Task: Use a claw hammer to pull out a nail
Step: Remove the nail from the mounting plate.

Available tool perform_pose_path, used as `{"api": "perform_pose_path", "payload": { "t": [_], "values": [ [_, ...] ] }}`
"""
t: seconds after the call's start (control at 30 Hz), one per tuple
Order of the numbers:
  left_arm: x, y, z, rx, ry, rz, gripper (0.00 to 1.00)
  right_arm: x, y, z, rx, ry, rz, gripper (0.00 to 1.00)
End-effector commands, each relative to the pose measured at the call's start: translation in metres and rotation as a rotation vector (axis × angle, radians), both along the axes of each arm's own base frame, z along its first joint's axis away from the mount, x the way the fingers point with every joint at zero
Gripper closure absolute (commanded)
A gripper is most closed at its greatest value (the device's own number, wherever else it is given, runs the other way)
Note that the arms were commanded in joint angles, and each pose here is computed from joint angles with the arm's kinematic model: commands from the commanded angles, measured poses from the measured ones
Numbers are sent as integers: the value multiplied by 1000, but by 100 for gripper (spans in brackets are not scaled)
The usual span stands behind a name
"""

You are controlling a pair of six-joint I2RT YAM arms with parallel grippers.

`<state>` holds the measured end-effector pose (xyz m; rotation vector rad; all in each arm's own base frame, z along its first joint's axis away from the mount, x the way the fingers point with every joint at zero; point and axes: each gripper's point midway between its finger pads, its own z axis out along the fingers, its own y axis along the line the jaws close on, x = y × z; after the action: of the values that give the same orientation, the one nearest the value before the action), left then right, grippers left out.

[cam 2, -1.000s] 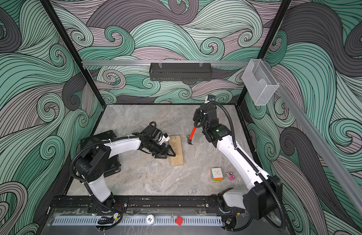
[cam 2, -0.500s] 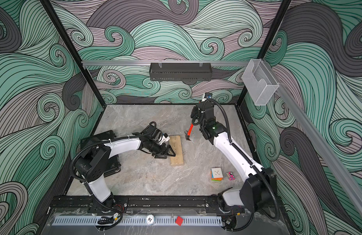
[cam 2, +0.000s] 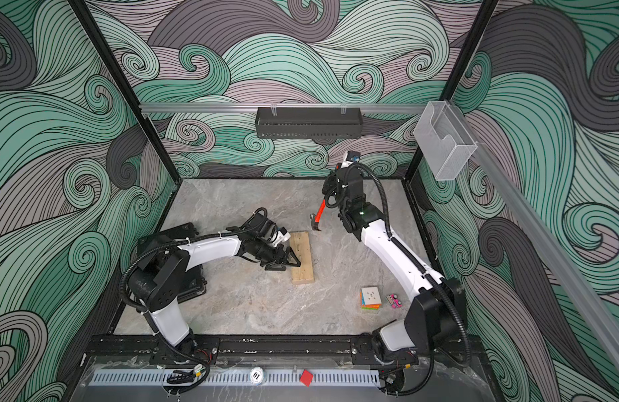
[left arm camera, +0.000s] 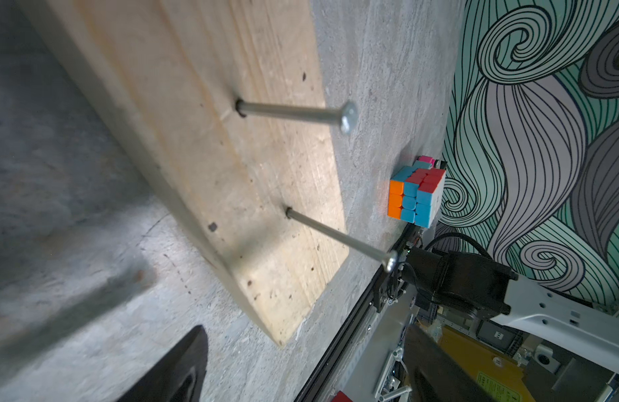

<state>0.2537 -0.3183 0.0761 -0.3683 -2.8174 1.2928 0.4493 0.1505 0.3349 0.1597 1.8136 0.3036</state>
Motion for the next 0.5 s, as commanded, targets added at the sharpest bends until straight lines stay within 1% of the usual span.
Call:
{"api": "perform_pose_path", "payload": {
  "t": [0.0, 0.47],
  "values": [
    [3, -3, 5, -11, -16, 3, 15, 2, 4, 51, 92, -138, 5, 92],
    [4, -2, 4, -4, -16, 5, 16, 9, 10, 48, 122, -160, 6, 93]
  ]
}}
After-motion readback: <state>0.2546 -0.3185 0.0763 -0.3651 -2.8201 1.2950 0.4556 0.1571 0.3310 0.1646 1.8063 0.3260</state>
